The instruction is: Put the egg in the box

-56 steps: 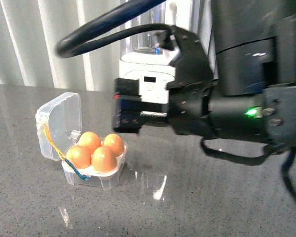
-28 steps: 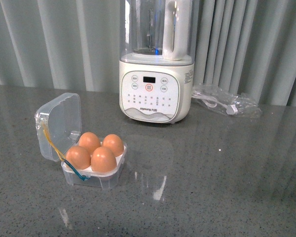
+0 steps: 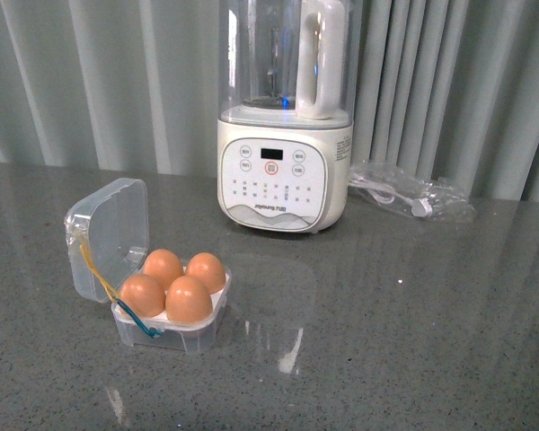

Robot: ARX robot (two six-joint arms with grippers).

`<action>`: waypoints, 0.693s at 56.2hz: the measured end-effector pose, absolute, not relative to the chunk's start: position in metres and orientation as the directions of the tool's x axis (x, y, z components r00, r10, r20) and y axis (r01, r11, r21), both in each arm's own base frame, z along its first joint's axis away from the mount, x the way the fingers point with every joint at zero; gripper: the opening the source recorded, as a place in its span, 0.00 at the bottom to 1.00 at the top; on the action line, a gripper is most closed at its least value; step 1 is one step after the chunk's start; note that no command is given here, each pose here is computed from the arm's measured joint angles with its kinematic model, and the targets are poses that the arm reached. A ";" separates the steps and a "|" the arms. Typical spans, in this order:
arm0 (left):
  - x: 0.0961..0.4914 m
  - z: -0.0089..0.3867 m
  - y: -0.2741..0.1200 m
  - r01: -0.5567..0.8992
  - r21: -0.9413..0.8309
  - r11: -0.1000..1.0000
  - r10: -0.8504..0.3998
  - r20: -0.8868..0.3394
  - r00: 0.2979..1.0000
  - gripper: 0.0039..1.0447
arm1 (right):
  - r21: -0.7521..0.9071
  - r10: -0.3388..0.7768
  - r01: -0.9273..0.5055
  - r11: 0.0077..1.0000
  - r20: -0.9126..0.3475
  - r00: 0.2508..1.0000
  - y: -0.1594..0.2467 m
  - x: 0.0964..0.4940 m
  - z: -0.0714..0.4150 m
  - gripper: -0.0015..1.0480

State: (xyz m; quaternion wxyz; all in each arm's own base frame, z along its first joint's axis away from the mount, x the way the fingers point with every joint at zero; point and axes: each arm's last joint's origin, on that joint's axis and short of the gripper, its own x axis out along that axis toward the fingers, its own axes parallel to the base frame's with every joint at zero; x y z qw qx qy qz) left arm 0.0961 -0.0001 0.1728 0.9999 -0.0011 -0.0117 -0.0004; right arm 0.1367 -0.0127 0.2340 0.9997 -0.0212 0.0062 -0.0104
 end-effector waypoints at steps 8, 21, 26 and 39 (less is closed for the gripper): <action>0.096 0.173 0.000 0.001 -0.002 1.000 -0.001 0.023 1.000 0.94 | -0.018 0.002 -0.002 1.000 -0.002 1.000 -0.001 0.126 0.217 0.39; 0.096 0.173 0.000 0.001 -0.002 1.000 -0.001 0.023 1.000 0.94 | -0.009 -0.003 0.003 1.000 -0.006 1.000 0.000 0.119 0.196 0.03; 0.096 0.173 0.000 0.001 -0.002 1.000 -0.001 0.023 1.000 0.94 | -0.010 -0.003 0.003 1.000 -0.002 1.000 0.000 0.117 0.193 0.03; 0.096 0.173 0.000 0.001 -0.002 1.000 -0.001 0.023 1.000 0.94 | -0.010 -0.003 0.003 1.000 -0.002 1.000 0.000 0.112 0.183 0.03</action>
